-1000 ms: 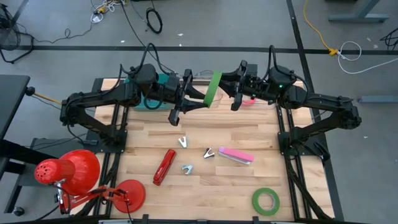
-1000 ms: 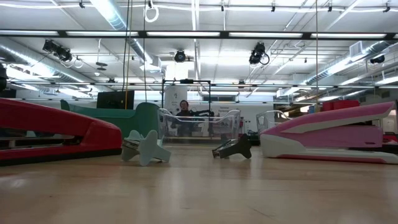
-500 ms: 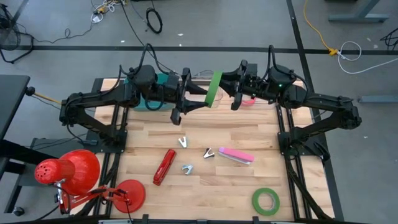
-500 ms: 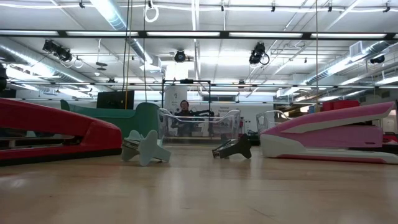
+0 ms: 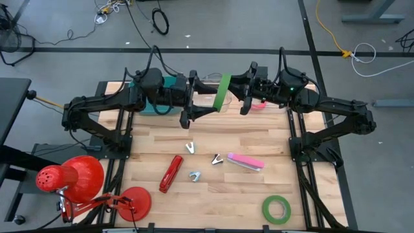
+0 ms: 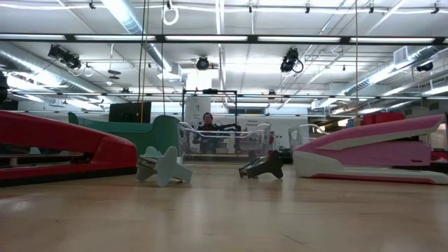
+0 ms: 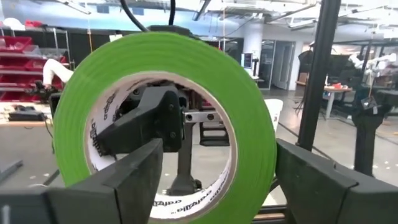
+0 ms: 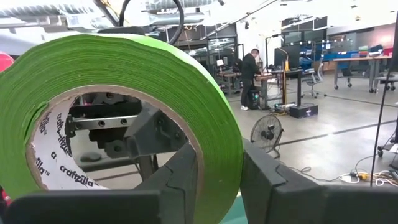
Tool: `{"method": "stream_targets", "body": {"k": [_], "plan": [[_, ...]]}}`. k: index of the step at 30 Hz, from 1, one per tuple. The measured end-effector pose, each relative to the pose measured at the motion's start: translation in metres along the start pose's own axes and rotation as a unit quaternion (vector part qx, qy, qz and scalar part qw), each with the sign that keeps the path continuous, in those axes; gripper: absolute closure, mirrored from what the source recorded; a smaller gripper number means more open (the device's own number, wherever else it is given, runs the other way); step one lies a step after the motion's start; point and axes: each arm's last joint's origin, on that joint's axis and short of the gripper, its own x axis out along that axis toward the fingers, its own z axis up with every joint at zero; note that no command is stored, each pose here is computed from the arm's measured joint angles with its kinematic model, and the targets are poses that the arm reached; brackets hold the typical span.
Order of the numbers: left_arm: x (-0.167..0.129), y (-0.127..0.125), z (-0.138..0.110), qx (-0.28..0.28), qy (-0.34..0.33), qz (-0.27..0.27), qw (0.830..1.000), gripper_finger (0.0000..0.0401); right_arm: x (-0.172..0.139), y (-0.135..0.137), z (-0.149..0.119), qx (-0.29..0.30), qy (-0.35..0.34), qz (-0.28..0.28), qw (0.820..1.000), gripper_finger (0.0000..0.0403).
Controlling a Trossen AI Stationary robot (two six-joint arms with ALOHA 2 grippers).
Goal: Pick and place Stapler, Stapler remover, tape
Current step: Put the top green tape into the right transparent bin
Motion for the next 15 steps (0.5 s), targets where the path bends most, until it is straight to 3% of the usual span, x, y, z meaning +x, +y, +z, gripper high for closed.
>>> {"method": "stream_targets", "body": {"k": [8, 15], "plan": [[-0.001, 0.000, -0.006, -0.014, 0.032, -0.010, 0.999, 0.0097, 0.000, 0.001, 0.000, -0.008, -0.002, 0.010, 1.000, 0.0312], [-0.014, -0.002, 0.004, -0.014, 0.034, -0.007, 0.999, 0.0097, -0.002, 0.001, 0.003, -0.012, -0.004, 0.013, 1.000, 0.0312]]}}
